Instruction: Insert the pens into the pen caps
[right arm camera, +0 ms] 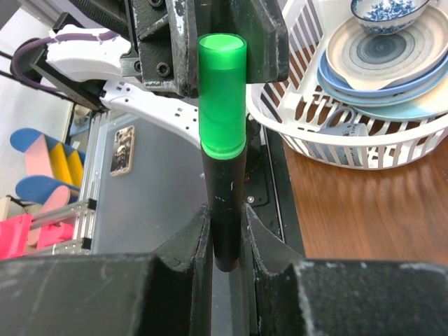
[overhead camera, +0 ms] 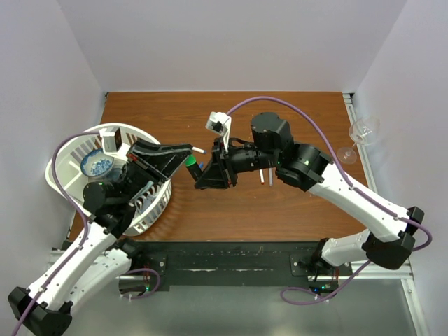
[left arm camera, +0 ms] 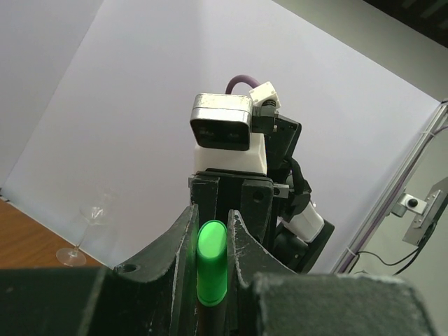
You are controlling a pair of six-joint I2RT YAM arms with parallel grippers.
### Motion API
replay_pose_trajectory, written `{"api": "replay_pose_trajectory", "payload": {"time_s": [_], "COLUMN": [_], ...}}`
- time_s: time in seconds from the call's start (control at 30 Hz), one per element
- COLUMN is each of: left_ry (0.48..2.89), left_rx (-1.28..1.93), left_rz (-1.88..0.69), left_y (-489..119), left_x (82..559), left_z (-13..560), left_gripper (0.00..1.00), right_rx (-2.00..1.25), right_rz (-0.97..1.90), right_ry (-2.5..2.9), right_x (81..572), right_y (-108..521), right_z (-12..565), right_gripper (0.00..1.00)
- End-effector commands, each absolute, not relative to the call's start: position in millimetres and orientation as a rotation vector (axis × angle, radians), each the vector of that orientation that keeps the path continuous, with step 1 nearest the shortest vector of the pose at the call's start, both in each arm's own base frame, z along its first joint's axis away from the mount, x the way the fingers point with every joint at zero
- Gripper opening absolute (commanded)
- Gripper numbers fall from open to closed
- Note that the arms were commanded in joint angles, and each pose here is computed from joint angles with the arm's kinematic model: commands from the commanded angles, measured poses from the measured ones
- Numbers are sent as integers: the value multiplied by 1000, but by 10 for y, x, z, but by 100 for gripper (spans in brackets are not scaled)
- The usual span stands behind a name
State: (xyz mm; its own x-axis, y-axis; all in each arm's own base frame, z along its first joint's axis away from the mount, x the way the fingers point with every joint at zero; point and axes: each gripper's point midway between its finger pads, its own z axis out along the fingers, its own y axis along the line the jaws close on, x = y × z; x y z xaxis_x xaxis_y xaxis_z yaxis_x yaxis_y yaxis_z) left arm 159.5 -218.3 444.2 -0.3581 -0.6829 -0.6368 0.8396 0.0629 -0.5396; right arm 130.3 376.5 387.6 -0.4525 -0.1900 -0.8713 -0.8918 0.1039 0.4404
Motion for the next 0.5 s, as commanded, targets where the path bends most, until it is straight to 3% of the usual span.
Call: {"api": "replay_pose_trajectory", "payload": {"time_s": [0.0, 0.47], "left_ry": [1511, 1652], "left_rx": [525, 684], "left_rz": [-1839, -1845], "left_y": [-2555, -2562], "left_x": [1025, 830], "left_z": [3436, 3125], "left_gripper": [0, 0], "right_rx": [-797, -889], "right_rz": [1282, 1256], "right_ry": [1149, 1101], "right_x": [1790, 1968], "right_y": [3644, 3738], "right_z": [5485, 5721], "right_gripper": [0, 0]}}
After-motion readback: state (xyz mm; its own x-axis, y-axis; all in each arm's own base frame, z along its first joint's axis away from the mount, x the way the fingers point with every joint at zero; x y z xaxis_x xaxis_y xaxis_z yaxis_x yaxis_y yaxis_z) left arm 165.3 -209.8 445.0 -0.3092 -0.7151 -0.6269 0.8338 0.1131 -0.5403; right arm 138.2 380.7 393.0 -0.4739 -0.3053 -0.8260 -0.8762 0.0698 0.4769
